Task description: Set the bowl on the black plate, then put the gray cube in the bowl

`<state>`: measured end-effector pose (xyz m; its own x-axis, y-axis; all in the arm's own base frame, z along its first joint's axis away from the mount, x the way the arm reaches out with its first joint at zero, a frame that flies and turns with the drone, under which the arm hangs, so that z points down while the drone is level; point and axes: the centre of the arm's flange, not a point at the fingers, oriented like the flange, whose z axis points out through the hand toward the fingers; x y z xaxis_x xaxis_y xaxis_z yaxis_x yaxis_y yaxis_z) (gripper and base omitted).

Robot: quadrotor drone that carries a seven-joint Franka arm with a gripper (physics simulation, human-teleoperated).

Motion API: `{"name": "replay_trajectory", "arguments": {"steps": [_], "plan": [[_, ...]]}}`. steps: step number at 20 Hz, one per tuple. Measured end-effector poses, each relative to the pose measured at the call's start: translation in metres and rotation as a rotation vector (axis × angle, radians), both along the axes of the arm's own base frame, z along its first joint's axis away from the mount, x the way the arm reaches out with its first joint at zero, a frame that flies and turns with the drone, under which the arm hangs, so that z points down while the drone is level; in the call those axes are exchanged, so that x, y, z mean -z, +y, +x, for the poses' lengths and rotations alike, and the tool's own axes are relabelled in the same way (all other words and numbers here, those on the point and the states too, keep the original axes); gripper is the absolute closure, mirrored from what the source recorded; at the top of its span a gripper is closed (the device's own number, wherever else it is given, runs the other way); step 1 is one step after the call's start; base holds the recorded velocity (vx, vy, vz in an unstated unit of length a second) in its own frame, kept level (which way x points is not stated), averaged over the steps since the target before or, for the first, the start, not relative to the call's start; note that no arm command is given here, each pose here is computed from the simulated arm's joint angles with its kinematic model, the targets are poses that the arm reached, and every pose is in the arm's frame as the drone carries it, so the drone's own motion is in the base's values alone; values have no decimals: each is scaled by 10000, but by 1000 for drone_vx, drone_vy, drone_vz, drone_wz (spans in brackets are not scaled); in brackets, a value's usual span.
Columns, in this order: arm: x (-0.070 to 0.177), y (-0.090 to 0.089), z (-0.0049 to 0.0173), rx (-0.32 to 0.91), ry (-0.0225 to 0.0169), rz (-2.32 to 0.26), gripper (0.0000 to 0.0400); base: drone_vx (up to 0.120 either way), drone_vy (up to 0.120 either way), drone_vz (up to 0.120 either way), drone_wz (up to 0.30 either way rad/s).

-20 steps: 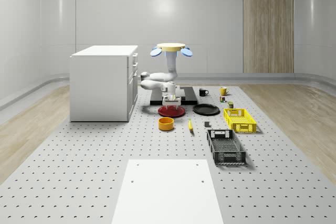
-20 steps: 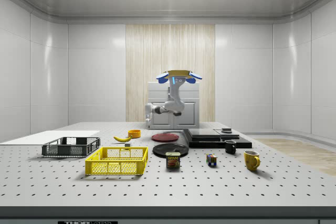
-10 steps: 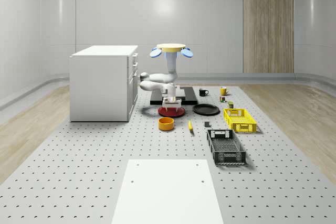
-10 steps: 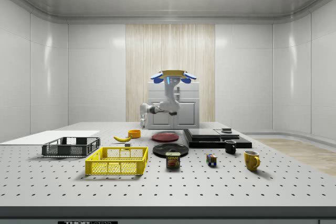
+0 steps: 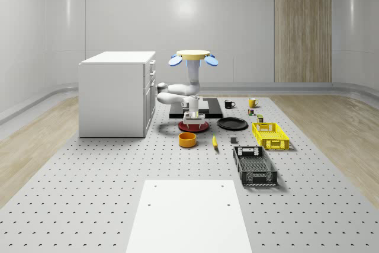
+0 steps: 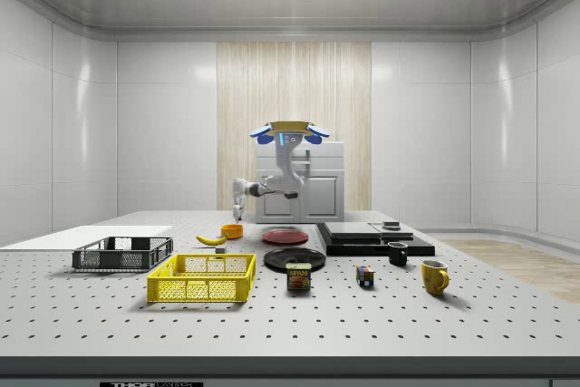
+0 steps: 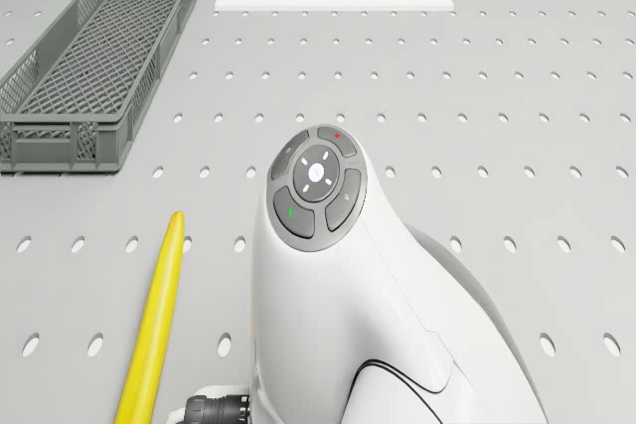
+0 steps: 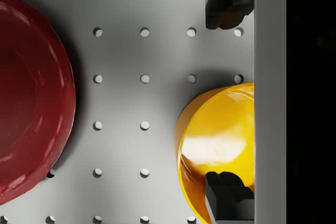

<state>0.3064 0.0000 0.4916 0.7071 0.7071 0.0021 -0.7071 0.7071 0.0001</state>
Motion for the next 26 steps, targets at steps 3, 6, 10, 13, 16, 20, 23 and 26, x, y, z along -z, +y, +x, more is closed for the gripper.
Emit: {"name": "replay_trajectory", "arguments": {"steps": [3,6,10,13,16,20,23,26], "plan": [[0,0,0,0,0,0,0,120,0,0,0],[0,0,0,-1,0,0,0,120,0,0,0],[0,-12,0,-1,0,0,0,30,0,0,0],[0,-62,0,-1,0,0,0,0,0,0,0],[0,-91,0,-1,0,0,0,0,0,0,0],[-49,-108,0,-1,0,0,0,0,0,0,0],[-149,-113,0,-2,-1,0,0,0,0,0,0],[-254,-116,0,-2,-1,-1,0,0,0,0,0]]}}
